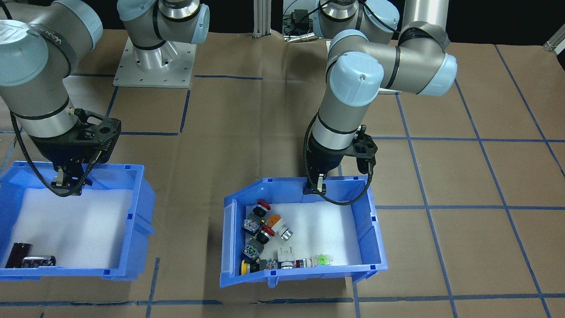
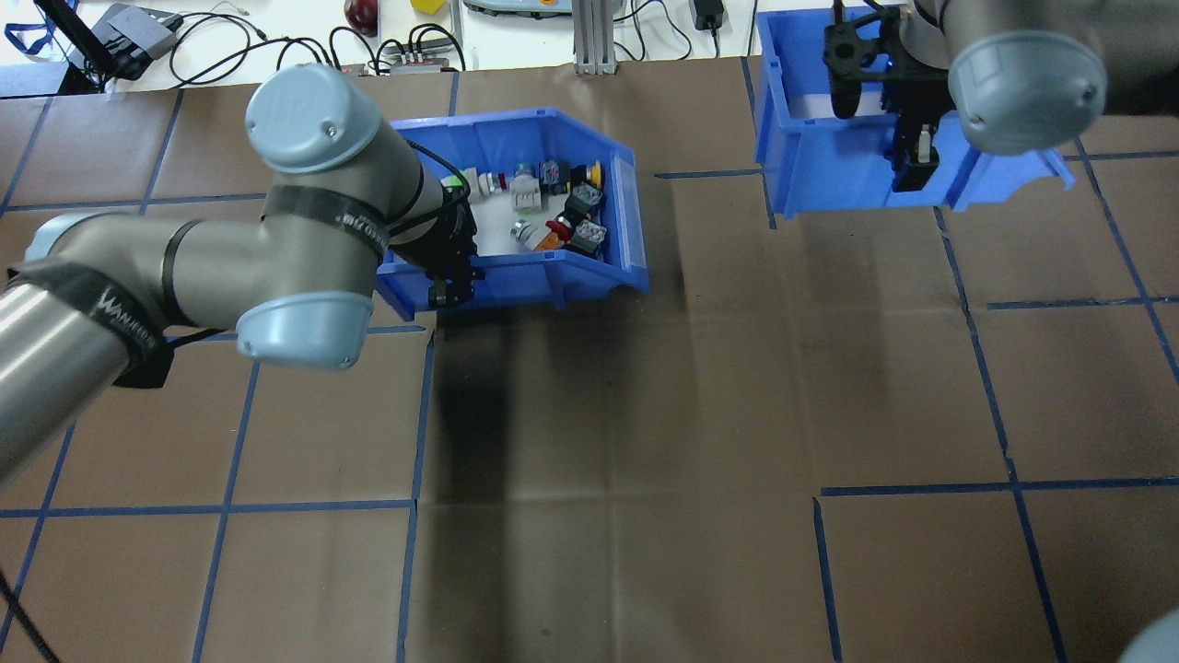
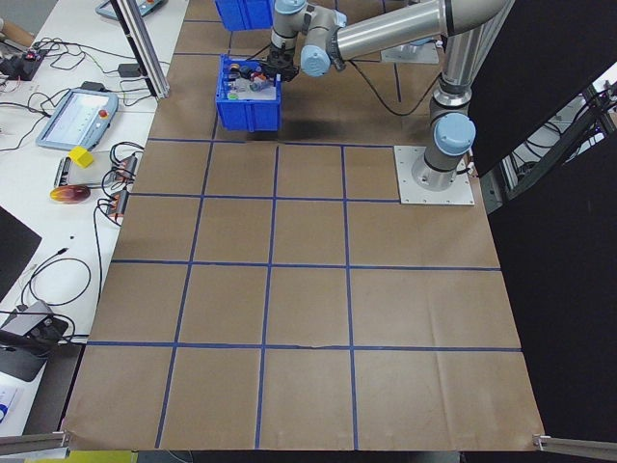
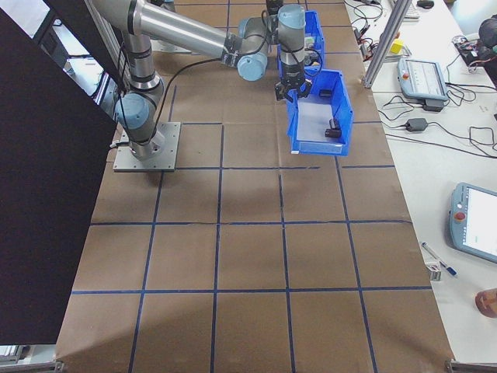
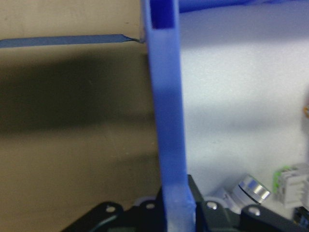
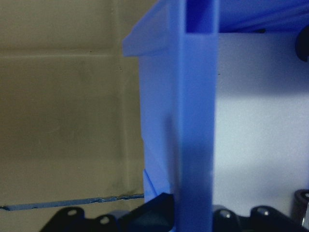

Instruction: Place button box in front

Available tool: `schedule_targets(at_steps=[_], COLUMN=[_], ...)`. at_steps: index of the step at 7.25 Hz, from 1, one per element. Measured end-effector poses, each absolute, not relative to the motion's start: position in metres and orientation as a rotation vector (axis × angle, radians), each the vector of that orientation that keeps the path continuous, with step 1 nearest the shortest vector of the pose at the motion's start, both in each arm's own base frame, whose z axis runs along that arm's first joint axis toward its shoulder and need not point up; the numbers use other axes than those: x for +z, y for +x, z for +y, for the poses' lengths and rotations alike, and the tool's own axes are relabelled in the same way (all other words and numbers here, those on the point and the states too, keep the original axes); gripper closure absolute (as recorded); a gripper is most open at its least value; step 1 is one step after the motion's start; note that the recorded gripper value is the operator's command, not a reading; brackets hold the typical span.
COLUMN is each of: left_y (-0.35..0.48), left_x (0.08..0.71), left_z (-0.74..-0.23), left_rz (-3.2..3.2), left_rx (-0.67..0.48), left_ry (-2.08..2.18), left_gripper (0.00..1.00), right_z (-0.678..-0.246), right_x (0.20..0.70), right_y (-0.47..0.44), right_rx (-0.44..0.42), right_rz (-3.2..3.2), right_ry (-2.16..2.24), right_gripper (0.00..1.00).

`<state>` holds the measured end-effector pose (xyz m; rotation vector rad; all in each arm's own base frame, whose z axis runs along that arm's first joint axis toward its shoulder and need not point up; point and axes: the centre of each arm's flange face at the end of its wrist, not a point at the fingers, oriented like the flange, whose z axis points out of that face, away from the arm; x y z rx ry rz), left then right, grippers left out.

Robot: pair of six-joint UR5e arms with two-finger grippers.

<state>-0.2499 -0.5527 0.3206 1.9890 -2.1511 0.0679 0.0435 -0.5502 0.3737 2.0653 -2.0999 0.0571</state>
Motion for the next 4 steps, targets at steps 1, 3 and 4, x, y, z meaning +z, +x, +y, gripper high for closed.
schedule_targets(at_steps=[1,3,4], left_y=[-0.273,-0.314,-0.327], left_x=[0.315,0.309,0.303], left_z=[-0.564,-0.583,-0.588], left_rz=[-2.176,-2.177,-2.174], left_rx=[0.064,0.056,0.047], left_ry=[1.959,1.945,1.951], left_gripper=[1.0,1.0,1.0], right_z=[-0.529,-0.495,-0.485], right_x=[0.362,0.342,0.338], right_y=[0.039,0.036,0.034], right_rx=[0.075,0.077,0.073], right_rz=[-2.095,-2.106,-2.113], right_ry=[2.067,2.067,2.066], right_gripper=[0.95,0.95,0.95])
